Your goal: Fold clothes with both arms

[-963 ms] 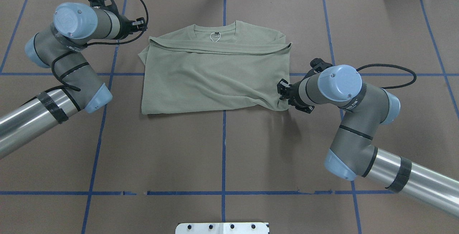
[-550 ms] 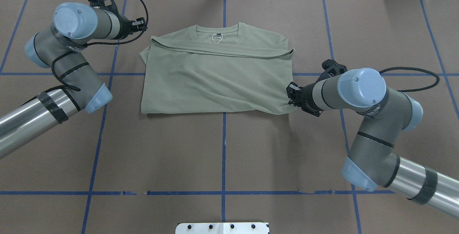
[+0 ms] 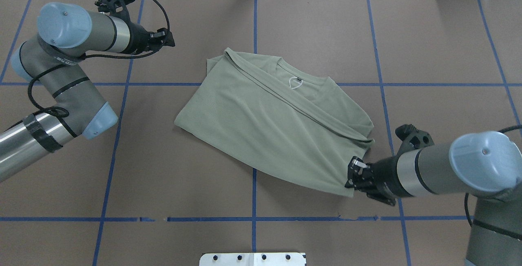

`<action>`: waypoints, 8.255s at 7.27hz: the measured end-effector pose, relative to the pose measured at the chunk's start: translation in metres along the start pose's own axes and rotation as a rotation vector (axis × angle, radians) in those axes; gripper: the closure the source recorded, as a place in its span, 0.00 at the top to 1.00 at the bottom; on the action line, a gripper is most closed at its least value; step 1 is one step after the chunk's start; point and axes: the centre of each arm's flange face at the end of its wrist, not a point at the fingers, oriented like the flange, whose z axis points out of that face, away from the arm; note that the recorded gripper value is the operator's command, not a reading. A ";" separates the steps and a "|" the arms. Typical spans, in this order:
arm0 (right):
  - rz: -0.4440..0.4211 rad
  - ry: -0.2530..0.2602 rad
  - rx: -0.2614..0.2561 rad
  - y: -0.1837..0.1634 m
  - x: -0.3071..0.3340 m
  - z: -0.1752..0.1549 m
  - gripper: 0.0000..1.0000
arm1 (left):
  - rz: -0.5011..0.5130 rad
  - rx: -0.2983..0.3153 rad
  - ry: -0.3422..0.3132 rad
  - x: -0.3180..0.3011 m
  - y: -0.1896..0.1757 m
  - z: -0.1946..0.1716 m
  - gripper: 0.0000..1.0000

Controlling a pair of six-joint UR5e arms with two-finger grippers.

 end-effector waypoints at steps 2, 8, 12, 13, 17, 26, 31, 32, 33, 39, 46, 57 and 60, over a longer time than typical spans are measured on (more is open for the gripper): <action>-0.008 0.177 -0.194 0.048 0.051 0.005 1.00 | -0.107 -0.154 0.090 0.027 0.025 -0.030 0.73; 0.019 0.169 -0.142 0.029 0.054 0.004 1.00 | -0.331 -0.426 0.030 0.057 0.146 -0.010 0.86; 0.085 0.051 -0.040 -0.026 0.017 -0.023 1.00 | -0.353 -0.402 -0.125 0.056 0.219 0.022 0.73; 0.086 0.055 -0.040 -0.027 0.017 -0.020 1.00 | -0.347 -0.395 -0.130 0.057 0.228 0.026 0.50; 0.086 0.057 -0.039 -0.028 0.017 -0.017 1.00 | -0.315 -0.349 -0.138 0.050 0.228 0.031 0.00; 0.103 -0.021 0.006 -0.049 -0.011 -0.033 1.00 | -0.121 0.001 -0.099 0.043 -0.075 0.109 0.00; -0.011 -0.096 0.083 -0.064 -0.055 -0.020 1.00 | -0.105 0.002 -0.017 0.042 -0.085 0.082 0.66; -0.040 -0.107 0.088 -0.063 -0.076 -0.005 1.00 | -0.099 -0.035 0.016 0.027 -0.071 0.060 0.66; -0.082 -0.104 0.084 -0.058 -0.095 0.011 1.00 | -0.091 -0.055 0.043 0.009 -0.056 0.036 0.66; -0.605 0.208 0.088 0.024 -0.200 0.097 1.00 | -0.079 -0.065 0.075 -0.052 -0.008 -0.033 0.66; -0.981 0.471 -0.024 0.053 -0.238 0.163 0.93 | -0.083 -0.070 0.066 -0.059 -0.004 -0.029 0.66; -1.031 0.548 0.010 0.091 -0.230 0.184 0.00 | -0.087 -0.078 0.055 -0.065 -0.002 -0.023 0.66; -1.024 0.557 0.011 0.085 -0.231 0.175 0.00 | -0.086 -0.077 0.060 -0.063 -0.002 -0.024 0.66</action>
